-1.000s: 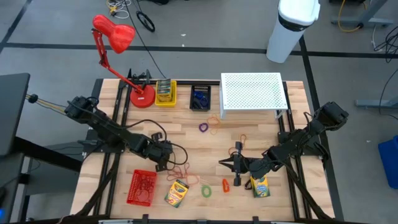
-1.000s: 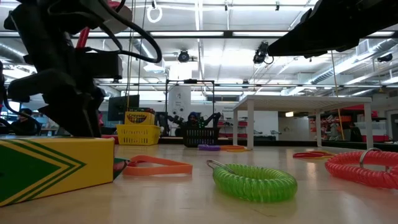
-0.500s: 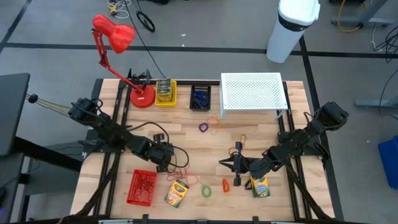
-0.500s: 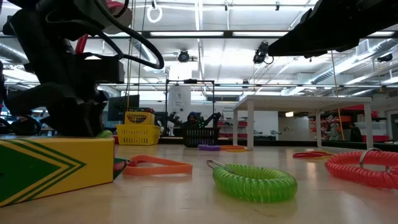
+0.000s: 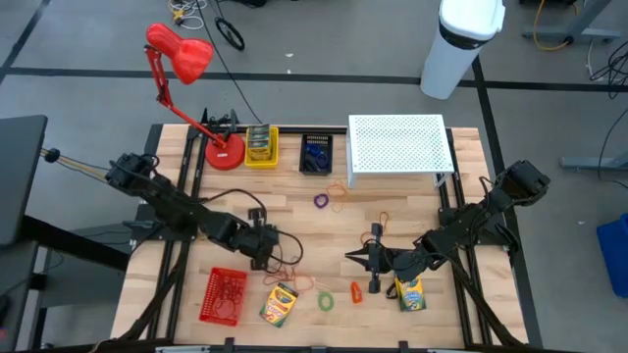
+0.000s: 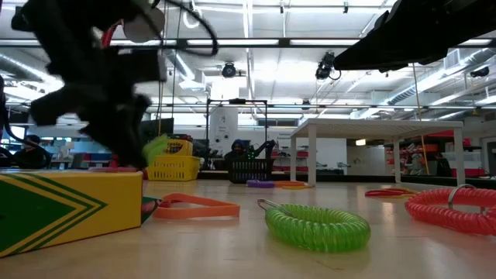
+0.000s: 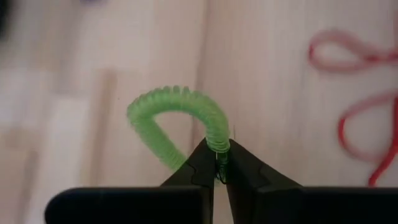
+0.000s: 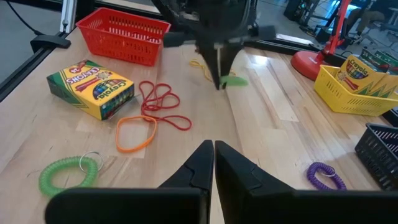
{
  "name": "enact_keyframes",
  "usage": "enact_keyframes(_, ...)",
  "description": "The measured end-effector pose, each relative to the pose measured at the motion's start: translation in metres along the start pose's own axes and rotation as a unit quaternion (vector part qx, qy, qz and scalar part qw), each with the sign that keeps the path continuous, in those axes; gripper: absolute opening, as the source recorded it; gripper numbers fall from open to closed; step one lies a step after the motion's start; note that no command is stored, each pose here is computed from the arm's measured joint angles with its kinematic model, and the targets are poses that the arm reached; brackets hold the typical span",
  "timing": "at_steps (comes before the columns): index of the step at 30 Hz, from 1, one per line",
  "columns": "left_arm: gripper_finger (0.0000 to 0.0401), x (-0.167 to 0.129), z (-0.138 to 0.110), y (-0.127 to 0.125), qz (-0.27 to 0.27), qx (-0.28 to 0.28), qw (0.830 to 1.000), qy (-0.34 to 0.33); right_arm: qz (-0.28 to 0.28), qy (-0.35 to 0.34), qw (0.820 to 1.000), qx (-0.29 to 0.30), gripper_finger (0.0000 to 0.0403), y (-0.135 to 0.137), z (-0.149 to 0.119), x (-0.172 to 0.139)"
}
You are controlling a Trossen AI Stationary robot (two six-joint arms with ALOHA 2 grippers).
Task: Pick & Place Office Desk Supplies
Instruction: Put the green spring rubber band into the black bin
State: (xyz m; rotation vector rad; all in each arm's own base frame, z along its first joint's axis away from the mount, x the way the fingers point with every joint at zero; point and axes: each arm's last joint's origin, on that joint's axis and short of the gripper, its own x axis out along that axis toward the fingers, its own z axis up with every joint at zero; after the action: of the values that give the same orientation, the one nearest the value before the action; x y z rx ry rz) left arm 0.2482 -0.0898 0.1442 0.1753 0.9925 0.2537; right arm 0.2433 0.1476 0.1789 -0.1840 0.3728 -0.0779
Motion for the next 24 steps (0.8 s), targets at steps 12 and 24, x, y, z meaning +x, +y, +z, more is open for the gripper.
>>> enact_keyframes(12, 0.0029, 0.015, 0.078, 0.130, 0.086, -0.058, 0.992, -0.067, 0.000, 0.000, 1.000, 0.000, 0.0026, 0.000, 0.000, 0.000)
enact_keyframes(24, 0.0030, 0.087, 0.129, 0.241, 0.050, -0.133, 0.989, -0.033, 0.000, 0.000, 1.000, -0.012, 0.0026, 0.000, 0.000, 0.000)
